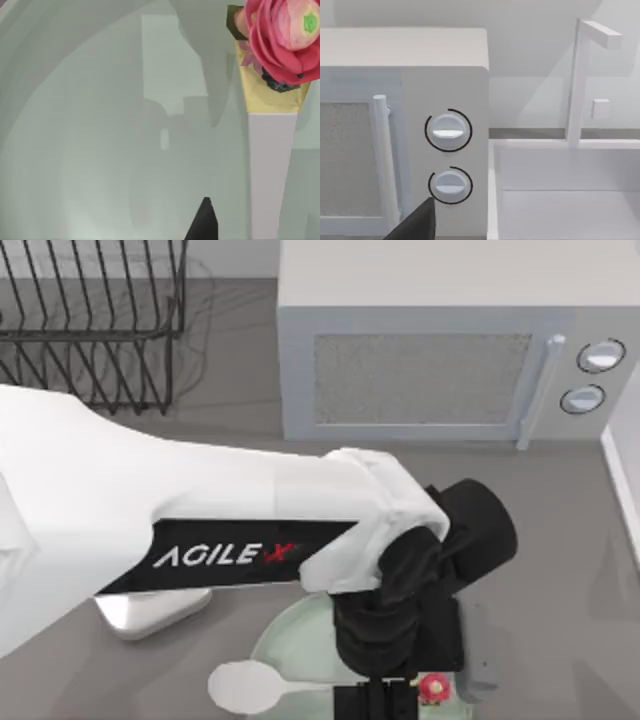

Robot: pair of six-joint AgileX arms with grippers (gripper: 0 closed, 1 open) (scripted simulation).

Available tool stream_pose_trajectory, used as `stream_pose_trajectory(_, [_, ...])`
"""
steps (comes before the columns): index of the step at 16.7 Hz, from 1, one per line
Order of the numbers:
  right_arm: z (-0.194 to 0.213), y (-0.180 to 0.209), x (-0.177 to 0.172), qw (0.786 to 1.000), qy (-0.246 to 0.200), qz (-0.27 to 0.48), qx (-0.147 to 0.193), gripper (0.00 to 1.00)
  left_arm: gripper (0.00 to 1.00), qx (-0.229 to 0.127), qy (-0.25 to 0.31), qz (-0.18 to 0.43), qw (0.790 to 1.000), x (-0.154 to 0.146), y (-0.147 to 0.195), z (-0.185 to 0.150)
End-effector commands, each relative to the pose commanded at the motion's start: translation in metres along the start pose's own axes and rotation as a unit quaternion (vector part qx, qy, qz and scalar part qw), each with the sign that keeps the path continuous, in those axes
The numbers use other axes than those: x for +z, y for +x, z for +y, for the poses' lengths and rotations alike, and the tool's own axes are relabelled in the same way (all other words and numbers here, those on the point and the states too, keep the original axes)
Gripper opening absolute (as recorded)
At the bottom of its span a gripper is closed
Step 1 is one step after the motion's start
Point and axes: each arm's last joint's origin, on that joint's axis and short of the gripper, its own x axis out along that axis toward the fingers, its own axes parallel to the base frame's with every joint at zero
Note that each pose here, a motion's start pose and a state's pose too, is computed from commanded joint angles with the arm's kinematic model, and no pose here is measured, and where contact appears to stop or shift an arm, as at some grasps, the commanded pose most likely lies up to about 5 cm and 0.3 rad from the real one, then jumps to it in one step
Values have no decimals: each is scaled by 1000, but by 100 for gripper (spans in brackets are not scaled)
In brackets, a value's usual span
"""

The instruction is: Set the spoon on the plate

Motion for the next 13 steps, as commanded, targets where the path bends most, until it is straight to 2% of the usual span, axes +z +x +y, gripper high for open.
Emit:
stream_pose_trajectory(7, [0, 0, 0, 1000, 0, 0, 0, 100, 98, 0, 0, 0, 1000, 0, 0, 0])
stream_pose_trajectory(13, [0, 0, 0, 1000, 0, 0, 0, 100, 100, 0, 0, 0, 1000, 0, 0, 0])
